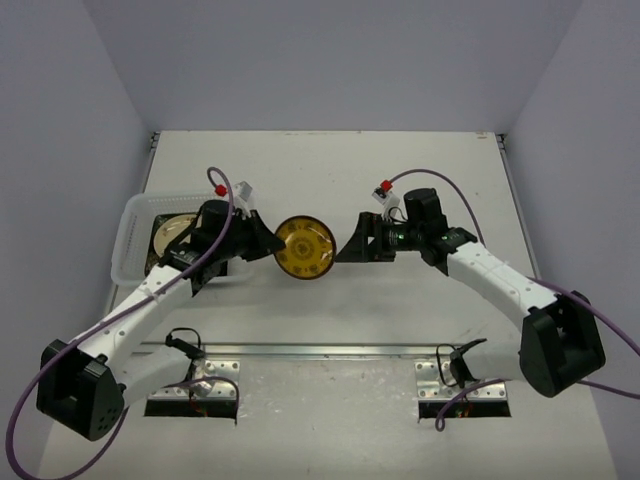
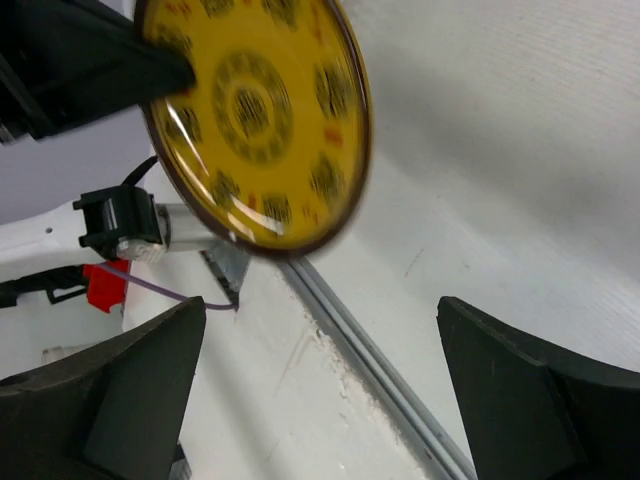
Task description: Place the plates into the plastic bin on the countertop
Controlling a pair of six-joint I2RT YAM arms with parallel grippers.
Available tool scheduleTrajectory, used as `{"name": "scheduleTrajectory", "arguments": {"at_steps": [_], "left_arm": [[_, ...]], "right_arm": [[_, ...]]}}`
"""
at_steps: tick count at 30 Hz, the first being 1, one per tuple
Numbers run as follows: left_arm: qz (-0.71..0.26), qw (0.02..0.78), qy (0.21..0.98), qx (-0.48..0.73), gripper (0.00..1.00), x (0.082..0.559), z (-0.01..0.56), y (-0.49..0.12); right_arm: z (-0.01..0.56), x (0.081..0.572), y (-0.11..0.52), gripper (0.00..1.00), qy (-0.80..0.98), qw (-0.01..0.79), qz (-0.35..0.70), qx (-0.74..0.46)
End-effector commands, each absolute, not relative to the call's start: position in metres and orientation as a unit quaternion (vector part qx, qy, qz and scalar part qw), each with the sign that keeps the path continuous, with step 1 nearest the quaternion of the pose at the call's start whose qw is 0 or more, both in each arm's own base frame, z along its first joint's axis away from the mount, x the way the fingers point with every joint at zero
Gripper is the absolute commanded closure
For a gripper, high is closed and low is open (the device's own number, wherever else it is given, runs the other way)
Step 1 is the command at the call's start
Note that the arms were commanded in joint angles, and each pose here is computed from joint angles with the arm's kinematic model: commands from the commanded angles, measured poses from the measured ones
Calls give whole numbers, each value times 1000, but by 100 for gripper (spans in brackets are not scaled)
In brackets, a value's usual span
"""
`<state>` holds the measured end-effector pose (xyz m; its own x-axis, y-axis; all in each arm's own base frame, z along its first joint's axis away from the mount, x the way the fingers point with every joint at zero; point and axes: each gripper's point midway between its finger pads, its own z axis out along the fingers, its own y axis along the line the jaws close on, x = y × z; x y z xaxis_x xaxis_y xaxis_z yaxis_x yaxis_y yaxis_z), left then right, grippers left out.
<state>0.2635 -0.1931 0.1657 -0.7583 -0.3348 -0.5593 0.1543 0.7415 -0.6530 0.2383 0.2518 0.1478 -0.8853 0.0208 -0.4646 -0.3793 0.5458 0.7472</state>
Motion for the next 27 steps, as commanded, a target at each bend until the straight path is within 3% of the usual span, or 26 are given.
{"name": "scheduleTrajectory", "arguments": {"at_steps": [1,4,7,15,16,18,20,21,22,23,27], "left_arm": [[-222,453,829,-240,100,311,206,-82],[-171,483,771,-378,100,311,211,13],[-151,481,728,-465,100,295,203,72],[-150,442,706,-533,97,285,162,123],[-160,438,710,-527,80,287,159,120],[-172,435,715,-520,68,286,158,114],[-167,453,712,-510,30,284,165,114],[-164,451,715,-508,14,282,166,113],[-161,452,719,-503,6,280,170,112],[-159,455,723,-496,0,279,175,111],[-153,467,743,-455,0,271,190,94]], "right_arm": [[158,263,230,1,852,277,437,-85],[148,268,208,1,865,280,413,-51],[143,265,196,1,869,289,400,-45],[143,253,172,1,877,316,360,-39],[150,250,171,1,872,327,362,-44],[160,246,172,1,865,335,369,-49],[177,242,172,1,854,354,377,-57],[183,240,172,1,851,359,377,-61],[186,238,171,1,851,361,375,-63],[192,237,169,1,851,365,371,-63],[205,234,155,1,860,383,331,-65]]}}
